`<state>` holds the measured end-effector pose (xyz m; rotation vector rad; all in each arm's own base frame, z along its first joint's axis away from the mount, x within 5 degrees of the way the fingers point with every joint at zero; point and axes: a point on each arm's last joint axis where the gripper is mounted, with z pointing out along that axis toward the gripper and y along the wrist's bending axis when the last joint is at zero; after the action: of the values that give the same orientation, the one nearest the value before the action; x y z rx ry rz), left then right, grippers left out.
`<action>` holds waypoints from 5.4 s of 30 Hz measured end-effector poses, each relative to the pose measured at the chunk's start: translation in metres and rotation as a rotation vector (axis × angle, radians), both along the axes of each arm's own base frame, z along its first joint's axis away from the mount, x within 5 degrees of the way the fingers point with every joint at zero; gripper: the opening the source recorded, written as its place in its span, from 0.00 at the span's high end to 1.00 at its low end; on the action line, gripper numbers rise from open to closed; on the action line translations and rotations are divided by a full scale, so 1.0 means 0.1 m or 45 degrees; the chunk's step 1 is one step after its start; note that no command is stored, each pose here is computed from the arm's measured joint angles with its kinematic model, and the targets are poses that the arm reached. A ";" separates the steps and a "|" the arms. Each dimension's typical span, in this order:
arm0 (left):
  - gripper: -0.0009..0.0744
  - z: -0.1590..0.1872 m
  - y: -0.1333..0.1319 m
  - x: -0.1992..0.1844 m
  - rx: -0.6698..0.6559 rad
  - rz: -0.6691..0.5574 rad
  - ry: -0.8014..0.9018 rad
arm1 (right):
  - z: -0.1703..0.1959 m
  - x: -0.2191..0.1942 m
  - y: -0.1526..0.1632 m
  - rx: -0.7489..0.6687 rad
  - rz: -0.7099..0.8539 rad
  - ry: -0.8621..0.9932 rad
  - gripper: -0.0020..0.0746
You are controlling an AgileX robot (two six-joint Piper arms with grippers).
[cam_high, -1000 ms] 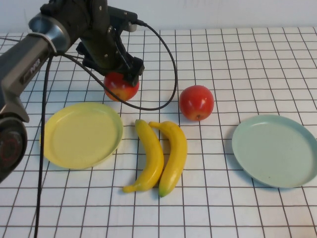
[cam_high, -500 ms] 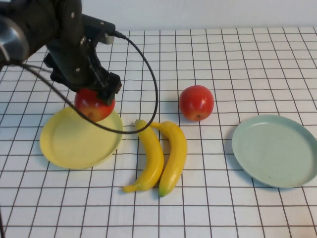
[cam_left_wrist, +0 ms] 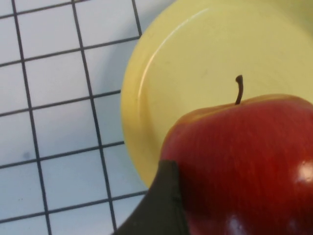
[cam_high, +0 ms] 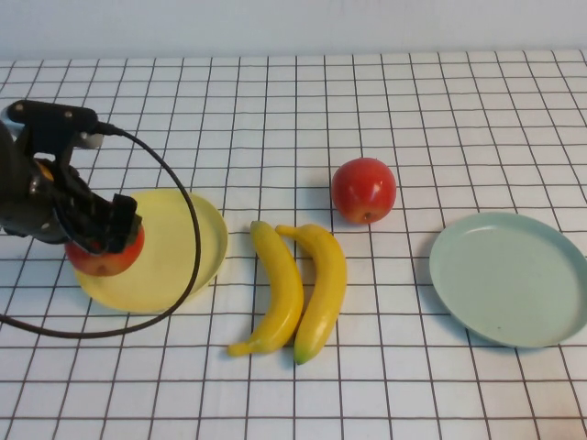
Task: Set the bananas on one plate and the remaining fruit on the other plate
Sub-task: Put one type of fruit in the left plate
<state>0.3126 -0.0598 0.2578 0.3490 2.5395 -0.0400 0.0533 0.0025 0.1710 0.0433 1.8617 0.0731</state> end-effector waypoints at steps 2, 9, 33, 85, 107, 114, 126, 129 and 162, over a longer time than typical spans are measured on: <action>0.15 -0.05 0.01 0.02 -0.004 0.010 -0.005 | 0.00 0.00 0.00 0.000 0.000 0.000 1.00; 0.15 -0.10 -0.02 0.14 -0.066 0.055 -0.101 | 0.00 0.00 0.00 0.000 0.000 0.000 1.00; 0.15 -0.17 -0.05 0.18 -0.142 0.108 -0.080 | 0.00 0.00 0.00 0.000 0.000 0.000 1.00; 0.10 -0.34 -0.08 0.12 -0.073 -0.051 -0.106 | 0.00 0.00 0.00 0.000 0.000 0.000 1.00; 0.10 0.83 -0.17 -0.06 -0.122 -0.219 -0.534 | 0.00 0.00 0.00 0.000 0.000 0.000 1.00; 0.10 0.60 -0.55 0.03 -0.144 -0.381 -0.407 | 0.00 0.00 0.00 0.000 0.000 0.000 1.00; 0.10 0.79 -1.43 0.83 -0.218 -0.595 -0.154 | 0.00 0.00 0.00 0.000 0.000 0.000 1.00; 0.10 0.70 -1.70 1.00 -0.204 -0.674 -0.091 | 0.00 0.00 0.00 0.000 0.000 0.000 1.00; 0.10 -0.49 -2.35 1.28 -0.019 -1.322 -0.021 | 0.00 0.00 0.00 0.000 0.000 0.000 1.00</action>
<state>0.4410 -0.2950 0.2084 1.5875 2.0636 -0.4364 0.0533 0.0025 0.1710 0.0433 1.8617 0.0731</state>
